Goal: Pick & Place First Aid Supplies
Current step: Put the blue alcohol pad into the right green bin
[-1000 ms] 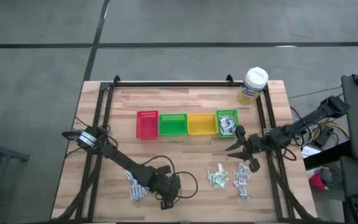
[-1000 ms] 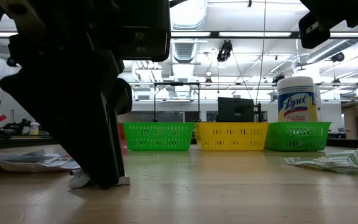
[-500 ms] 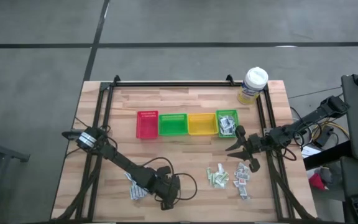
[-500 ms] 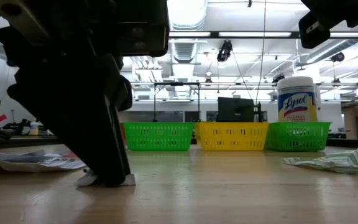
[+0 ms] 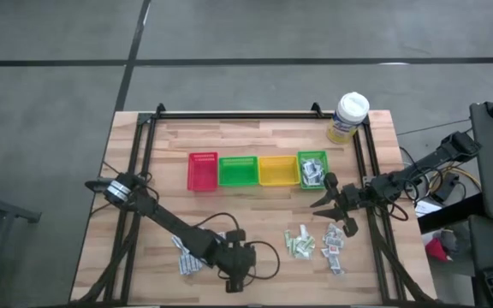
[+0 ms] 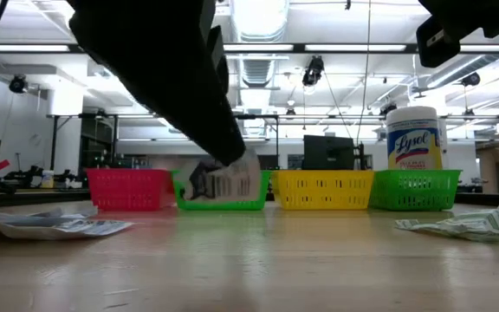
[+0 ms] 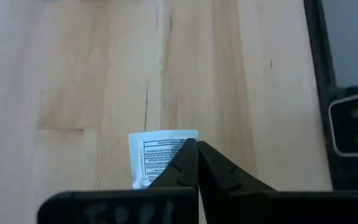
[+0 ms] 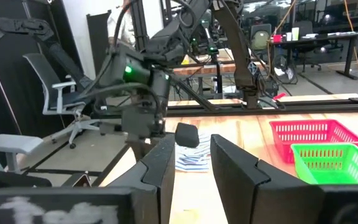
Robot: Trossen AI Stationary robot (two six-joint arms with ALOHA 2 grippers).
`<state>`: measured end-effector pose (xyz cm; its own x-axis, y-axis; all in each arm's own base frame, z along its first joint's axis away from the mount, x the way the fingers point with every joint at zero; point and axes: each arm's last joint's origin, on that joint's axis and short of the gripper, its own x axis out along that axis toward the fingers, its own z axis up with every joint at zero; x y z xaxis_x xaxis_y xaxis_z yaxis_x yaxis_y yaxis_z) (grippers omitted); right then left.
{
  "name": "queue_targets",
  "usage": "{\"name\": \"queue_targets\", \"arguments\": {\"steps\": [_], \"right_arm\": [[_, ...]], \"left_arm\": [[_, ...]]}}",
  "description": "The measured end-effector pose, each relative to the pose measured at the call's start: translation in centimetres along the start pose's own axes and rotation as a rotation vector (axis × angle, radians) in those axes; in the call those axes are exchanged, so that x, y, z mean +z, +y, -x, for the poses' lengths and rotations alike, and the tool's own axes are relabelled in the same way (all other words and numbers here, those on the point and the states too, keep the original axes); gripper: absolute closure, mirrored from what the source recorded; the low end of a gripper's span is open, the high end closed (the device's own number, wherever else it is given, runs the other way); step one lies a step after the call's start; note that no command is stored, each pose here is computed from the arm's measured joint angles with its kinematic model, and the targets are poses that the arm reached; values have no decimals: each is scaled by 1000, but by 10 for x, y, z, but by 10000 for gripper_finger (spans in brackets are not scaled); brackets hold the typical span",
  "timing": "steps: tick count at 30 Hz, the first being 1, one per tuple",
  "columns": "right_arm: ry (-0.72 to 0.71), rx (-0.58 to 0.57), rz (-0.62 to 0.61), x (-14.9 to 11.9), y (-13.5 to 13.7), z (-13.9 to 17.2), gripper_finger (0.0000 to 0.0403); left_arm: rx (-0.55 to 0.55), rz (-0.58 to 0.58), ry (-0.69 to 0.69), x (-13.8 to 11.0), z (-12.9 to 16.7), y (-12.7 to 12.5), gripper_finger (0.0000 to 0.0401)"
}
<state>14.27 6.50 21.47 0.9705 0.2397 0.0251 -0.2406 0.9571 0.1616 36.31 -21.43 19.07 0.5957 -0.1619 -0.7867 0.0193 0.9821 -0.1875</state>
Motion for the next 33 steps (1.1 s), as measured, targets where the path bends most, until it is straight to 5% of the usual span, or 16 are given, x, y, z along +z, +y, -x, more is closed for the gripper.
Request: {"name": "queue_targets", "arguments": {"steps": [11, 33], "right_arm": [[5, -1, 3, -1, 0, 0, 319], [-81, -98, 194, 15, -6, 21, 332]], "left_arm": [[-6, -214, -71, 27, 11, 1, 401], [212, -416, -90, 67, 14, 78, 401]]}}
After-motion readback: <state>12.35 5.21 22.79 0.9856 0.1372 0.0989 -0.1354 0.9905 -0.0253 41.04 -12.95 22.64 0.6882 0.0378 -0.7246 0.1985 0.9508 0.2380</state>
